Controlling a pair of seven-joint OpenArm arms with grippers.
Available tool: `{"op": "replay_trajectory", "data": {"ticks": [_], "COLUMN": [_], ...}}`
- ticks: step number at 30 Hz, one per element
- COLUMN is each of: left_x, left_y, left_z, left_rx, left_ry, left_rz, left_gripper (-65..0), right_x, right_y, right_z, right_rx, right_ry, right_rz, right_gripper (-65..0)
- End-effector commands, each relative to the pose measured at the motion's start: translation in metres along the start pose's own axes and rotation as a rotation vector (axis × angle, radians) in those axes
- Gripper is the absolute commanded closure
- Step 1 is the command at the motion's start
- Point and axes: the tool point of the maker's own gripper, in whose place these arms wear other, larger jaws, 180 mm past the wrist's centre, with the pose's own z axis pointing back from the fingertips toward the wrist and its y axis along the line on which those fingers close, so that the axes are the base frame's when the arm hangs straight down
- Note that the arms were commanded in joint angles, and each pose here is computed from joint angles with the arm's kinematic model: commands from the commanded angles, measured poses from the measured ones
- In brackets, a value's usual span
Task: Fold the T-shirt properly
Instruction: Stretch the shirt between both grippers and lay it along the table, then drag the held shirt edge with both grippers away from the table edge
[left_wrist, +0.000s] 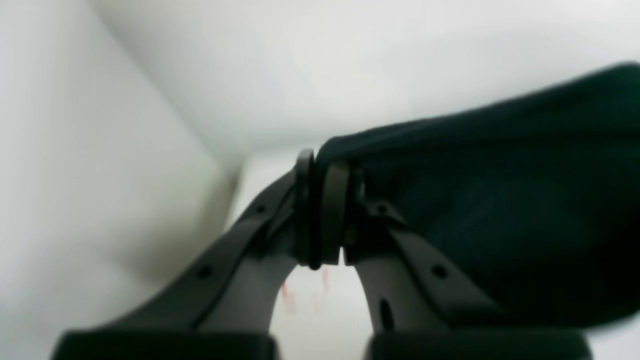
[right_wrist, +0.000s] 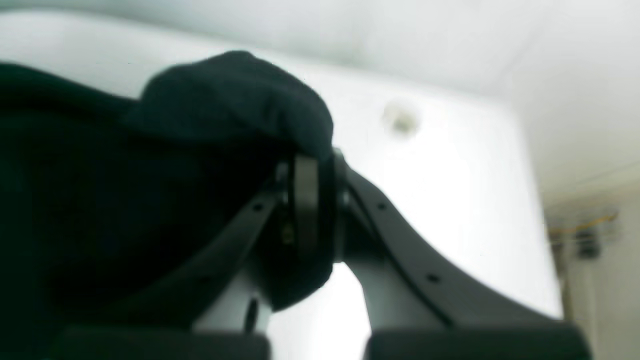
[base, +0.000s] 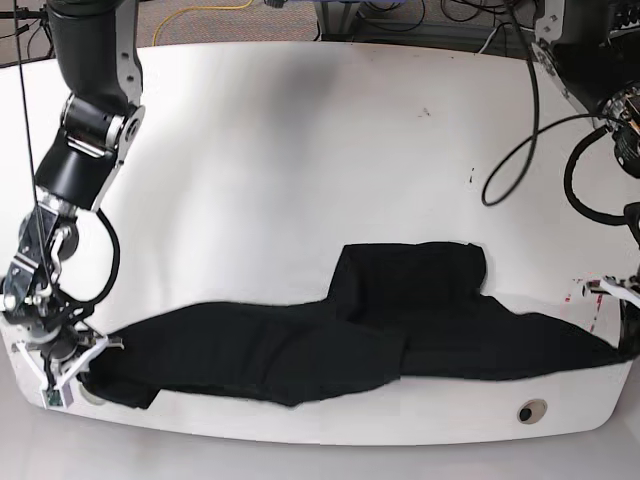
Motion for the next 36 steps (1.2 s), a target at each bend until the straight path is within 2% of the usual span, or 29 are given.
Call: {"op": "replay_trajectory", "data": {"ticks": [1, 8, 14, 19, 23, 29, 32, 34, 35, 36], "left_x": [-0.014, -0.09, -0.166, -0.21, -0.234, -0.25, -0.25, -0.25, -0.25, -0.25], "left_y": [0.012, -0.002, -0.023, -0.034, -0.039, -0.036, -0.03, -0.027, -0.027, -0.025], "left_z": [0.011, 0.033, 0.072, 0.106, 0.129, 0.15, 0.154, 0.156, 0.156, 0.157], "left_rx": [0.037, -0.008, -0.079, -0.14, -0.174, -0.184, -0.17, -0.168, -0.167, -0.163], "left_ry": [0.02, 0.192, 0.399, 0.538, 0.622, 0.687, 0.693, 0.696, 0.696, 0.695], "left_rz": [-0.033, -0.02, -0.038, -0.068, -0.084, -0.101, -0.107, -0.112, -0.113, -0.117], "left_gripper": [0.0, 0.0, 0.0, 0.0, 0.0, 0.0, 0.0, 0.0, 0.0, 0.0], "right_x": [0.001, -0.076, -0.148, -0.193, -0.218, -0.244, -0.253, -0.255, -0.256, -0.256], "right_y": [-0.017, 0.011, 0.033, 0.05, 0.061, 0.077, 0.085, 0.092, 0.093, 0.096], "right_z": [0.016, 0.026, 0.046, 0.064, 0.078, 0.095, 0.102, 0.106, 0.107, 0.109], "right_rx": [-0.059, -0.007, 0.016, 0.032, 0.041, 0.059, 0.067, 0.073, 0.073, 0.076], "right_ry": [-0.045, 0.054, 0.154, 0.23, 0.273, 0.321, 0.337, 0.339, 0.34, 0.338], "right_rz": [0.004, -0.021, -0.072, -0.089, -0.096, -0.105, -0.109, -0.118, -0.118, -0.121], "right_gripper": [-0.2, -0.2, -0.2, -0.2, -0.2, -0.8, -7.6, -18.2, -20.6, -28.9]}}
